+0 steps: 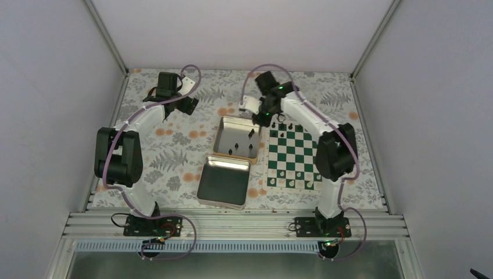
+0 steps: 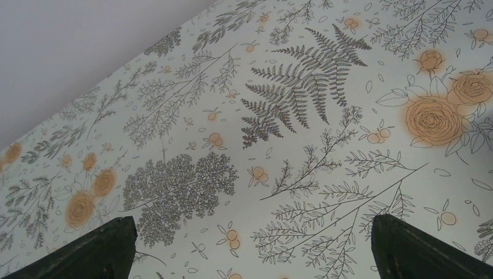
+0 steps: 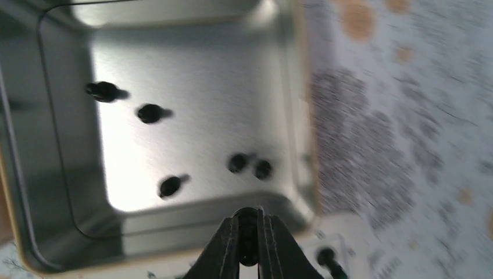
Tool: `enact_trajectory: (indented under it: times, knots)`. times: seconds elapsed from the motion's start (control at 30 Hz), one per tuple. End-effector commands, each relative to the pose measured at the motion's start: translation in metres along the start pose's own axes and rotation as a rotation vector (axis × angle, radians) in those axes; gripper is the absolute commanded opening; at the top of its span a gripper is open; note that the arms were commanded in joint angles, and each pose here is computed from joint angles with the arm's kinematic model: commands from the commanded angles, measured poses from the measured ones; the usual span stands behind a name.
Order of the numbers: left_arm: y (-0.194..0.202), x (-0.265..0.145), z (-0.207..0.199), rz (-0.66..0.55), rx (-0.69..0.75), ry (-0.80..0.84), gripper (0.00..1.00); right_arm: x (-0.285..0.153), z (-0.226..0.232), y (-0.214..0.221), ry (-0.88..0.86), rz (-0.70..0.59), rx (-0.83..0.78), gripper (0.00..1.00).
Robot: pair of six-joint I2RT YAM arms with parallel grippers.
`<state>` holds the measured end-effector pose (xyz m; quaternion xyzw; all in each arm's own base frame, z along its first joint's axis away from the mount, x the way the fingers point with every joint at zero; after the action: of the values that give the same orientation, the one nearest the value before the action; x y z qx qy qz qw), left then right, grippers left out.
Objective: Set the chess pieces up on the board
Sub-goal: Pick up the chess piece from the storage box, then place the chess piece on the chessboard.
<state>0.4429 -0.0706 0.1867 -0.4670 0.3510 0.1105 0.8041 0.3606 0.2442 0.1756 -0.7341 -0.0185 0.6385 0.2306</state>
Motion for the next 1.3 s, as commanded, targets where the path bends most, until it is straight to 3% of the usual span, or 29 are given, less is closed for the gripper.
enact_trajectory:
  times: [0.0, 0.2, 0.5, 1.27]
  knots:
    - [-0.011, -0.009, 0.005, -0.041, -0.003, -0.014, 1.00, -0.049, -0.044, 0.035, 0.092, -0.043, 0.147, 0.07]
    - [-0.011, -0.008, 0.005, -0.043, -0.003, -0.013, 1.00, -0.061, -0.066, 0.099, 0.125, -0.032, 0.295, 0.07]
    - [-0.013, -0.006, 0.002, -0.040, 0.000, -0.003, 1.00, -0.029, -0.065, 0.148, 0.078, 0.006, 0.404, 0.07]
    - [-0.011, -0.001, -0.002, -0.027, 0.008, 0.001, 1.00, 0.027, -0.071, 0.183, -0.006, 0.072, 0.462, 0.08]
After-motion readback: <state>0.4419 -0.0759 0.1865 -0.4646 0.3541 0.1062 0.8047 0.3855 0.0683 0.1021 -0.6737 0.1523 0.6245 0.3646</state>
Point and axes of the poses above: each gripper's point midway between its finger pads, its own x axis out along the fingers, its own z axis along the line the jaws close on, y = z × x, the point moved 6 cm from there along -x, back along the fingers, and after that the axes turned 4 degrees about x, right-handed, at the moved point
